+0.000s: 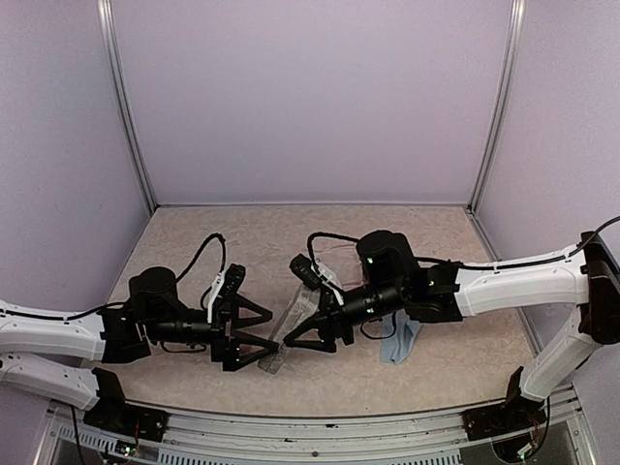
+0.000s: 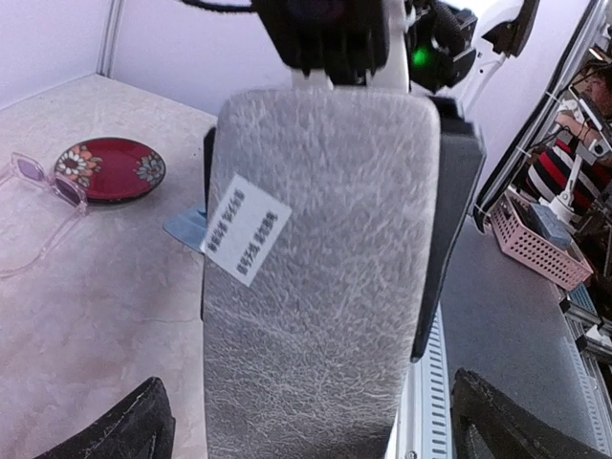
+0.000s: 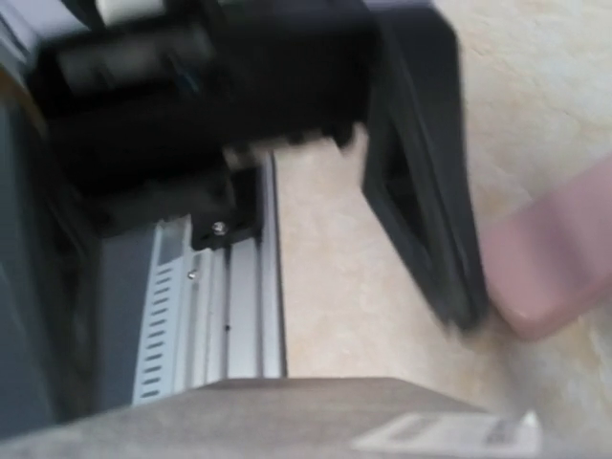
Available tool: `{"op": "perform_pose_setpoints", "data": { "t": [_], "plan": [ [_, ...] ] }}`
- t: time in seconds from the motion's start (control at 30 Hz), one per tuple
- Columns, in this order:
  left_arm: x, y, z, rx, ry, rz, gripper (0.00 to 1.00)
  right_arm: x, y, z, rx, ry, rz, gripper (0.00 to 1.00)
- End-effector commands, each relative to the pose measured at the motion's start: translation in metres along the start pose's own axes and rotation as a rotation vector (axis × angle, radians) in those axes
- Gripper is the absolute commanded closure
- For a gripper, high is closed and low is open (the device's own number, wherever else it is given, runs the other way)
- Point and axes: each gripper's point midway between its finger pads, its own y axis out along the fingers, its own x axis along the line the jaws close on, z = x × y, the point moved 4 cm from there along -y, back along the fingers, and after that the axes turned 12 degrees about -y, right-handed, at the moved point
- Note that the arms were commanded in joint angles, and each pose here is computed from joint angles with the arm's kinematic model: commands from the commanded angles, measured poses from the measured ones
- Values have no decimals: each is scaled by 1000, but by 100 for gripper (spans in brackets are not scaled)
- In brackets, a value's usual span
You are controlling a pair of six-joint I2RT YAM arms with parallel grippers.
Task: Organize the sunglasses
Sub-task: Hold the sunglasses case, then open the sunglasses case.
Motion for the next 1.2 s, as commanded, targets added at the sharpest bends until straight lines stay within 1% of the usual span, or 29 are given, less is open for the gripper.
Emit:
{"op": "perform_pose_setpoints", "data": {
  "t": [0.0, 0.13, 0.33, 0.47, 0.53, 0.63, 0.83, 1.03, 1.07, 1.17],
  "plan": [
    [-2, 13, 9, 61, 72, -36, 1, 12, -9, -27, -53, -79, -74, 61],
    [-4, 20, 12, 84, 77, -22, 2, 15, -6, -29, -44, -86, -109, 62],
    [-10, 22, 11, 94, 78, 27, 19, 15, -5, -23, -23, -93, -123, 63],
    [-12, 23, 14, 108, 62, 61, 26, 14, -3, -17, 5, -101, -125, 64],
    [-14, 24, 15, 111, 55, 80, 32, 14, -2, -15, 15, -107, -130, 64],
    [-17, 25, 15, 110, 45, 111, 41, 14, -2, -12, 33, -121, -137, 65],
    [-18, 20, 11, 83, 4, 150, 68, 12, -10, -1, 61, -146, -128, 65],
    [-25, 11, 4, 40, -8, 166, 97, -6, -24, 6, 53, -106, -77, 57],
    [-26, 9, 3, 32, -7, 166, 100, -10, -26, 8, 53, -94, -63, 57],
    [-29, 5, -1, 10, -3, 168, 100, -21, -29, 9, 48, -56, -27, 55]
  ]
}}
